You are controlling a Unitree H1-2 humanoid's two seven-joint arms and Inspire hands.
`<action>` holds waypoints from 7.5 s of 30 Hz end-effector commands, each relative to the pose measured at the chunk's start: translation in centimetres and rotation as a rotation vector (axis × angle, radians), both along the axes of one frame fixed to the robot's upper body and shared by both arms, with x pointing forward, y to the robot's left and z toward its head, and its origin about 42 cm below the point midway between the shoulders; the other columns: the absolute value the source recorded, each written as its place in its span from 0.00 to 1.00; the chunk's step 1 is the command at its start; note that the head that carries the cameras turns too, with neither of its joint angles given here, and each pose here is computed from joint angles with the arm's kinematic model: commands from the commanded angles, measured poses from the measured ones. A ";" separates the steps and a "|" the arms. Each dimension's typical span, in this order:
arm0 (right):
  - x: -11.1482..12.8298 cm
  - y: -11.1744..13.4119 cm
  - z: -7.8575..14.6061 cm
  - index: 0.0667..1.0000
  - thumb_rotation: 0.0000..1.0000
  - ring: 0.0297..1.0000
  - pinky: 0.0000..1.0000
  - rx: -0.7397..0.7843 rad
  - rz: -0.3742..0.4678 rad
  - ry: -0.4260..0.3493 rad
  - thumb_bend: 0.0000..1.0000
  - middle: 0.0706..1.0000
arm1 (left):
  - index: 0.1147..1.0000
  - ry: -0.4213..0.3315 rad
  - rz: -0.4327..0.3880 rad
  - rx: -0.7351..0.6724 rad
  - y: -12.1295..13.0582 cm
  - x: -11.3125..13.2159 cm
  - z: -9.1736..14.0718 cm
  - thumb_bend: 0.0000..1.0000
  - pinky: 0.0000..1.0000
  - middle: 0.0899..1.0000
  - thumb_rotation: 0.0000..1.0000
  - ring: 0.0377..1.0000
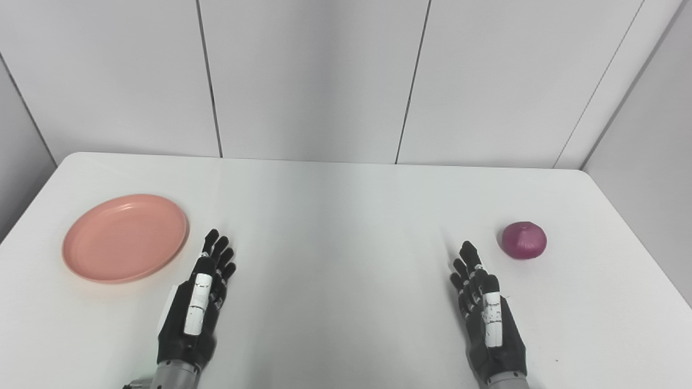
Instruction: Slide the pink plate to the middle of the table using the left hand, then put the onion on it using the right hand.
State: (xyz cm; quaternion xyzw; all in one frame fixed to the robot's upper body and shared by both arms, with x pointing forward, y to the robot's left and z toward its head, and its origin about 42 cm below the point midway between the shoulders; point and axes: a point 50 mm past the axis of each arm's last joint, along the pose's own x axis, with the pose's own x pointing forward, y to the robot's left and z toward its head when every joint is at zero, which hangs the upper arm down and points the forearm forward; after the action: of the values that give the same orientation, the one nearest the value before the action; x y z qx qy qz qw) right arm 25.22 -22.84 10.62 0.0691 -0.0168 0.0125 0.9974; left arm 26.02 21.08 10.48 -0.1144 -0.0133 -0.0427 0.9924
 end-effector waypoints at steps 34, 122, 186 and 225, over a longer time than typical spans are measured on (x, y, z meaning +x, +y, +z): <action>-1.8 0.2 -3.6 0.96 0.26 1.00 1.00 0.067 -0.009 0.109 0.37 0.99 | 1.00 0.097 0.005 -0.013 0.2 -1.9 -2.4 0.74 1.00 1.00 0.86 1.00; -1.6 -6.2 -7.3 1.00 1.00 1.00 1.00 0.077 0.018 0.174 0.77 1.00 | 1.00 0.109 0.030 -0.021 -6.7 -1.2 -4.3 0.68 1.00 0.98 0.71 0.99; -1.2 -5.5 -6.4 1.00 1.00 1.00 1.00 0.077 0.025 0.166 0.84 1.00 | 0.86 -0.132 0.245 0.241 21.7 20.4 16.6 0.88 0.83 0.84 0.87 0.84; -1.7 -6.2 -6.1 1.00 1.00 1.00 1.00 0.062 0.032 0.157 0.94 1.00 | 0.81 0.055 0.340 0.194 24.8 19.1 7.1 0.92 0.75 0.81 0.80 0.79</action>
State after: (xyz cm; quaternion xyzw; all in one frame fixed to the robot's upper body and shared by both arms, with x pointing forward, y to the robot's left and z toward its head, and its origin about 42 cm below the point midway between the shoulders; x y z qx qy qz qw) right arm 28.14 -28.78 10.32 0.0750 -0.0369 0.0439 0.9955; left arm 43.99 46.13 15.32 -0.0239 0.0379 0.1352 0.9898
